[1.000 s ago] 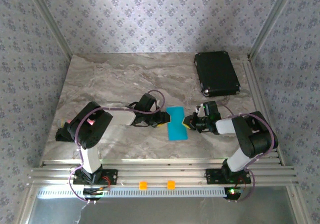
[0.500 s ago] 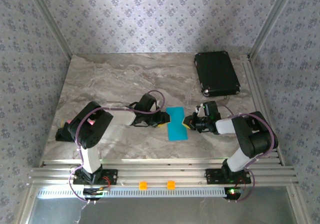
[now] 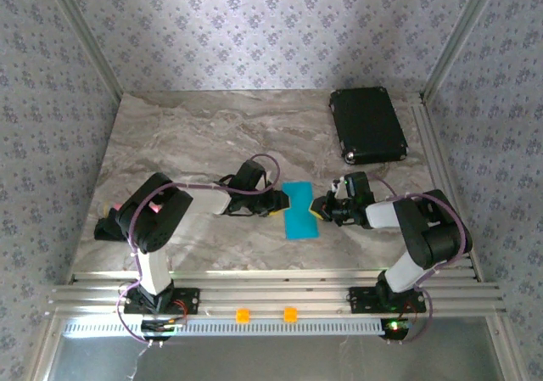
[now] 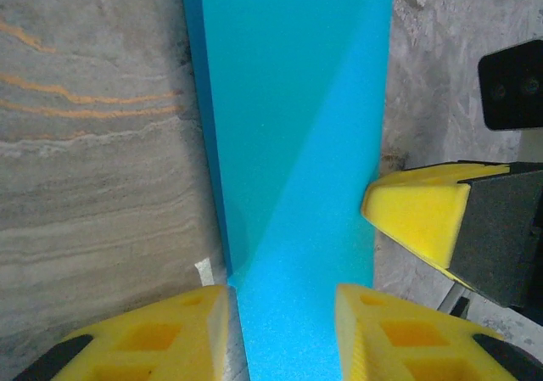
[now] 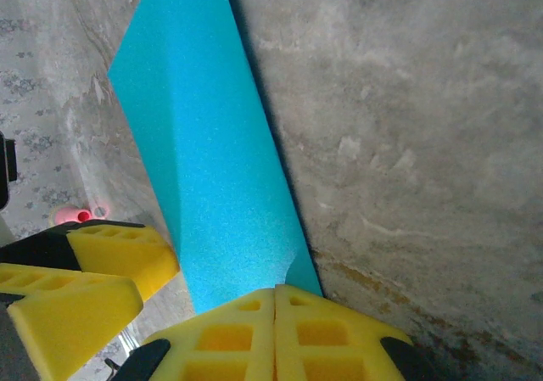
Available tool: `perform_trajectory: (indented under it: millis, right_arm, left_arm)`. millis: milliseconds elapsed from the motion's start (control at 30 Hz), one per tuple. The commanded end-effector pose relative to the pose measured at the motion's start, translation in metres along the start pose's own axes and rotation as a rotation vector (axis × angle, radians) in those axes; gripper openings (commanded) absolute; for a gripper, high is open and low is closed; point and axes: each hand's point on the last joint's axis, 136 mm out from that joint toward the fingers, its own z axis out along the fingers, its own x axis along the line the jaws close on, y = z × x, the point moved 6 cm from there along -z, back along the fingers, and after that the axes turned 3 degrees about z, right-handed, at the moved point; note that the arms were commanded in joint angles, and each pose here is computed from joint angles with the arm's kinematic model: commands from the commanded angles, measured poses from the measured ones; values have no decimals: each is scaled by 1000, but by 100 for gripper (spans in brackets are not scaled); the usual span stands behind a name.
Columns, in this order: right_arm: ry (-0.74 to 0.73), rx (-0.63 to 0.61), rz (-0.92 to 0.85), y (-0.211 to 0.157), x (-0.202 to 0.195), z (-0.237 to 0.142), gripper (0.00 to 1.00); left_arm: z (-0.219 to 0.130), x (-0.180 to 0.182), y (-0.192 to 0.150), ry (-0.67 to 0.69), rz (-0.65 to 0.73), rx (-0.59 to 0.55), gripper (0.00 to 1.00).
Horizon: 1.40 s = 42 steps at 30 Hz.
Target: Fold a paper plane with a square sheet of paper (pick it up from the middle)
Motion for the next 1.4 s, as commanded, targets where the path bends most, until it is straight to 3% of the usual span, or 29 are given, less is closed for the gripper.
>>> perform_trajectory:
  millis: [0, 267, 500, 933, 1167, 1367]
  right_arm:
    - [-158, 17, 102, -14, -36, 1, 8]
    - [-158, 16, 101, -13, -34, 2, 8]
    - [-155, 15, 101, -12, -33, 2, 8]
    - [-156, 14, 100, -12, -33, 3, 8]
    - [-92, 15, 68, -10, -21, 3, 10]
    - [31, -14, -76, -2, 20, -10, 26]
  left_arm:
    - [7, 3, -5, -14, -14, 31, 38]
    - [12, 6, -7, -23, -33, 49, 39]
    - [14, 2, -7, -51, -34, 56, 31]
    - [9, -2, -4, -42, -35, 27, 29]
    - [3, -2, -3, -23, -39, 0, 13]
    - [-8, -4, -1, -8, -43, -14, 5]
